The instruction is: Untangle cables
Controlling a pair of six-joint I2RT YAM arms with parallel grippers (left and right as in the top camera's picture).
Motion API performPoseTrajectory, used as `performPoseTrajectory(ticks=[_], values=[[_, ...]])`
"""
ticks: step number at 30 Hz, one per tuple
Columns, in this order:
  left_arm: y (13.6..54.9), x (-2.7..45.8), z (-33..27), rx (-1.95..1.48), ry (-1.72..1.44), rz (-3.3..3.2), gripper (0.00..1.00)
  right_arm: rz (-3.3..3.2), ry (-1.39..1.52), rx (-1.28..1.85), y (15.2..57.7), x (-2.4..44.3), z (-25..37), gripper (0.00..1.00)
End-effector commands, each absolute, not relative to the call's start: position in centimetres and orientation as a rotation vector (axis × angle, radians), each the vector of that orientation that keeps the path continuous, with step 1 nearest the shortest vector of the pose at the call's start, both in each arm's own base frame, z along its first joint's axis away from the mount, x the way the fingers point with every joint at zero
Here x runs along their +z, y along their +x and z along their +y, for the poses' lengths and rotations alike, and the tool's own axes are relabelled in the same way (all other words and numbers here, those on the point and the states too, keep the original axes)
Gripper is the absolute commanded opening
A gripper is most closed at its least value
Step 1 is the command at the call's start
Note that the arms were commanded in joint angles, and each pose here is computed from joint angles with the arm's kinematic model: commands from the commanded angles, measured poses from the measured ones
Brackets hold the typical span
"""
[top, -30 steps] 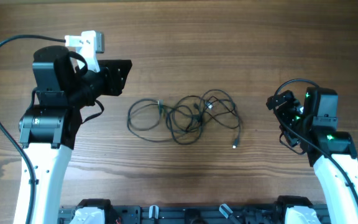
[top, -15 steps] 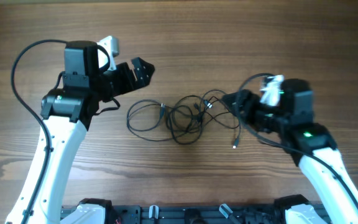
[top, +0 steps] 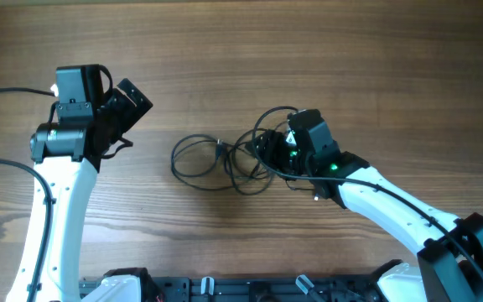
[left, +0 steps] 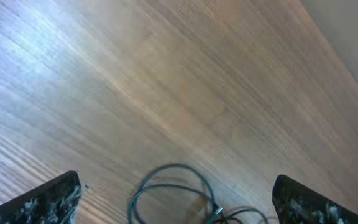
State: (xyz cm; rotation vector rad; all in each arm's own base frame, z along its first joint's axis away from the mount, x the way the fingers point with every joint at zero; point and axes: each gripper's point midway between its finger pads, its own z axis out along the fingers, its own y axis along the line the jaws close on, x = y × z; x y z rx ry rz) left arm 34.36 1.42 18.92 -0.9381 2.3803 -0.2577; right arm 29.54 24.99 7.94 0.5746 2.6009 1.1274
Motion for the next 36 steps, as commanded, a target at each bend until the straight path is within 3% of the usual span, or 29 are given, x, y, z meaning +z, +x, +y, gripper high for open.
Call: performPoseTrajectory(ticks=[1, 4, 8, 9, 11, 13, 15, 20, 23, 29, 36], values=[[33.9, 18.7, 1.8, -0.235, -0.970, 2.382, 1.00, 2.570, 0.656, 1.028, 30.6, 7.1, 24.0, 0.62], [34.0, 18.7, 0.2, -0.348, -0.944, 2.412, 1.00, 2.592, 0.640, 1.040, 30.0, 6.9, 24.5, 0.51], [33.7, 18.6, -0.4, -0.391, -0.937, 2.432, 1.00, 2.646, 0.733, 0.929, 28.8, 3.7, 25.6, 0.51], [33.5, 18.5, -0.4, -0.388, -0.941, 2.441, 1.00, 2.634, 0.798, 0.923, 29.0, 2.9, 25.8, 0.47], [32.8, 18.1, -0.6, -0.386, -0.954, 2.475, 1.00, 2.530, 0.696, 1.104, 31.1, 4.8, 28.0, 0.05], [32.1, 17.8, -1.4, -0.429, -0.941, 2.520, 1.00, 2.356, 0.592, 1.278, 33.5, 9.2, 29.1, 0.05], [32.0, 18.2, -3.4, -0.546, -0.734, 2.581, 1.00, 2.126, 0.543, 1.397, 36.1, 15.5, 28.2, 0.05], [31.1, 19.9, -8.4, -0.855, -0.314, 2.604, 1.00, 1.836, 0.476, 1.343, 36.5, 26.0, 22.7, 0.05], [31.2, 19.3, -10.6, -0.878, -0.205, 2.594, 1.00, 1.703, 0.498, 1.241, 35.8, 30.0, 19.6, 0.05], [29.5, 17.9, -18.9, -1.110, -0.032, 2.598, 1.00, 1.664, 0.495, 1.102, 35.9, 31.6, 17.7, 0.05], [31.5, 11.4, -25.8, -1.156, -0.304, 2.732, 1.00, 1.581, 0.325, 0.974, 35.6, 39.5, 17.1, 0.05]])
